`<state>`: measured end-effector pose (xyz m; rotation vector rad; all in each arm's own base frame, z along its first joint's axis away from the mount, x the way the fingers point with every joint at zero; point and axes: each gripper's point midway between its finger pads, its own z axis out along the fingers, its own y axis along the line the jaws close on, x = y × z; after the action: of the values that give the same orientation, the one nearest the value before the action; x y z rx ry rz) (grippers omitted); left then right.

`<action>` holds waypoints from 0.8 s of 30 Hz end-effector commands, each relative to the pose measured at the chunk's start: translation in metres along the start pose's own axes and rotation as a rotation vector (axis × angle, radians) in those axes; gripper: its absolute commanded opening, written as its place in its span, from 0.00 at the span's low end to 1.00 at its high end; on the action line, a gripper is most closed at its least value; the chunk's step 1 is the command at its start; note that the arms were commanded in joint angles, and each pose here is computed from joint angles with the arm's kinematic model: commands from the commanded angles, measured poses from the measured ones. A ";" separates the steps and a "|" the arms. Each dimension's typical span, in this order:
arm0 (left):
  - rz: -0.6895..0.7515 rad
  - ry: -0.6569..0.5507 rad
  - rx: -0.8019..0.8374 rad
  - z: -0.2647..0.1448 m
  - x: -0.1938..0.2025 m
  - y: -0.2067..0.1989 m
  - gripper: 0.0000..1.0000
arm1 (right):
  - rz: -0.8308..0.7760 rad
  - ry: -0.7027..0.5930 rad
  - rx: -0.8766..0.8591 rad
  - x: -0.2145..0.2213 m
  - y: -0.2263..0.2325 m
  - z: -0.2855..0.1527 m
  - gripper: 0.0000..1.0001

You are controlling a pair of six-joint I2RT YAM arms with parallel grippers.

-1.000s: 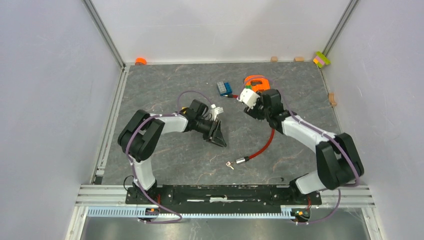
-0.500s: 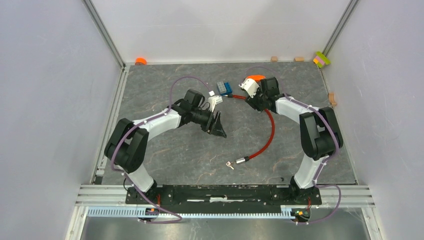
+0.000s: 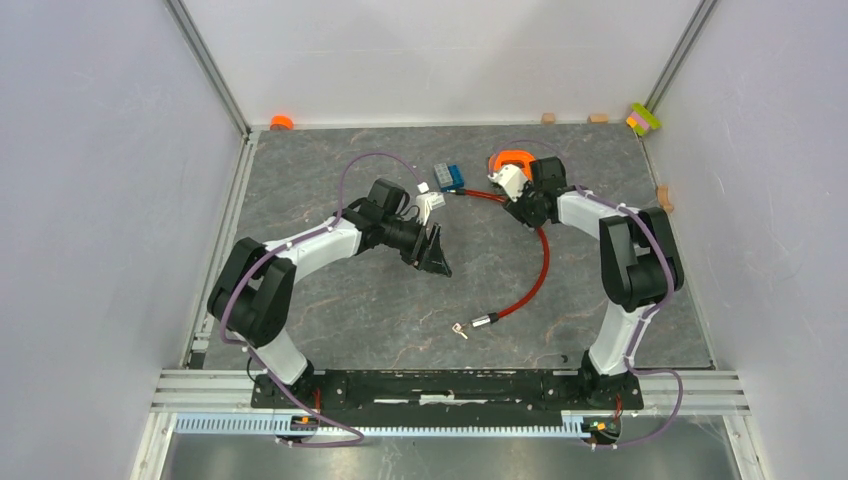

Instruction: Unlock with the key

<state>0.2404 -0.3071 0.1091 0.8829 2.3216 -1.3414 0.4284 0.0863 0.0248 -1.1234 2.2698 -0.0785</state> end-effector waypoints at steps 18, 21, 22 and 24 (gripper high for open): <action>0.151 -0.083 -0.025 -0.017 -0.031 -0.015 0.69 | 0.030 0.149 0.054 0.068 -0.067 -0.018 0.10; 0.152 -0.082 -0.028 -0.017 -0.030 -0.014 0.69 | 0.022 0.157 0.077 0.063 -0.082 -0.018 0.10; 0.152 -0.082 -0.029 -0.017 -0.031 -0.014 0.69 | 0.020 0.160 0.079 0.062 -0.084 -0.018 0.10; 0.154 -0.081 -0.035 -0.017 -0.031 -0.012 0.69 | 0.022 0.163 0.094 0.059 -0.091 -0.016 0.10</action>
<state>0.2461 -0.3054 0.1210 0.8994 2.2687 -1.2873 0.4359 -0.0111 0.0225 -1.0689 2.4195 -0.2008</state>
